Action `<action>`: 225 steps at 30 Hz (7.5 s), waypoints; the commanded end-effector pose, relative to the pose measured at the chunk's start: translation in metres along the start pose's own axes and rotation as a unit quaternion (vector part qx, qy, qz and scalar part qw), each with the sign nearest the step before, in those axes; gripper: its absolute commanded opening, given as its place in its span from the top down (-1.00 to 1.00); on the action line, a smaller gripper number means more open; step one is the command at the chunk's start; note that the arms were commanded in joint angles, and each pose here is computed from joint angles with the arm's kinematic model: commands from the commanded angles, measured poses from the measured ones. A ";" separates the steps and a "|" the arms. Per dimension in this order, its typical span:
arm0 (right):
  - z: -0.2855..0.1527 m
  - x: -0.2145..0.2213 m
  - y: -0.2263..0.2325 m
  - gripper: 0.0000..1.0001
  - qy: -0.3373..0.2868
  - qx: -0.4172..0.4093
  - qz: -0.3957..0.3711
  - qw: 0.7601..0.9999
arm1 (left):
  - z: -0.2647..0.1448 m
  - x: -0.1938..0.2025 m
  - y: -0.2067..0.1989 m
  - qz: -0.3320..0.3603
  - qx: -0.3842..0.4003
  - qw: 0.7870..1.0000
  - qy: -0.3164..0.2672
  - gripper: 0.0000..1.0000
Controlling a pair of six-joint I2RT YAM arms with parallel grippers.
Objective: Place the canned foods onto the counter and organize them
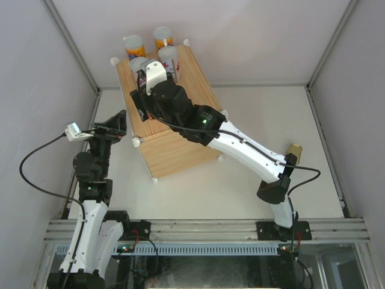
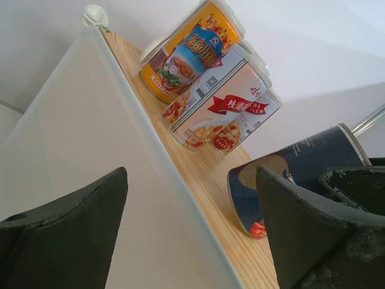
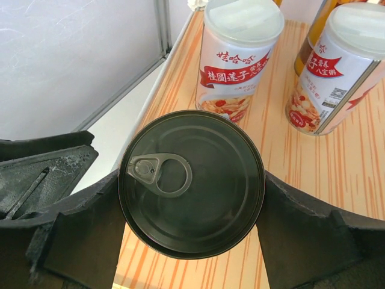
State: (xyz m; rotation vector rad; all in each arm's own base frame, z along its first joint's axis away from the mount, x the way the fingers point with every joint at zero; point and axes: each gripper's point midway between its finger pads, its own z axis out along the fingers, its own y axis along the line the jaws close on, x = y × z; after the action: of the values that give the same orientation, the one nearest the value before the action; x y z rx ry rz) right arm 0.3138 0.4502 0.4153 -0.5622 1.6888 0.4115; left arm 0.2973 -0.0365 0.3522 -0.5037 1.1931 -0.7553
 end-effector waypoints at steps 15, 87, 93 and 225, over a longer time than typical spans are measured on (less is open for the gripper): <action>0.013 -0.050 -0.009 0.59 -0.072 -0.015 0.077 0.994 | -0.001 -0.004 -0.002 0.008 0.007 1.000 -0.014 -0.82; -0.240 0.377 -0.302 -0.93 0.149 0.595 0.576 0.540 | -0.002 -0.003 -0.005 0.014 0.008 1.000 -0.006 -0.82; -0.242 0.400 -0.302 -0.89 0.130 0.609 0.617 0.481 | -0.002 -0.002 -0.005 0.013 0.009 1.000 -0.005 -0.82; -0.228 -0.032 0.037 1.00 -0.148 -0.508 0.479 0.700 | -0.093 0.011 -0.208 -0.015 0.350 0.900 0.260 -0.99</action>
State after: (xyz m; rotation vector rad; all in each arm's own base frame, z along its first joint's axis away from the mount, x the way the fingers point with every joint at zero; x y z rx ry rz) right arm 0.1311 0.3721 0.4271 -0.2182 1.4236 2.0635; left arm 0.1733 -0.1740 0.4429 0.2183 1.3453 -1.3018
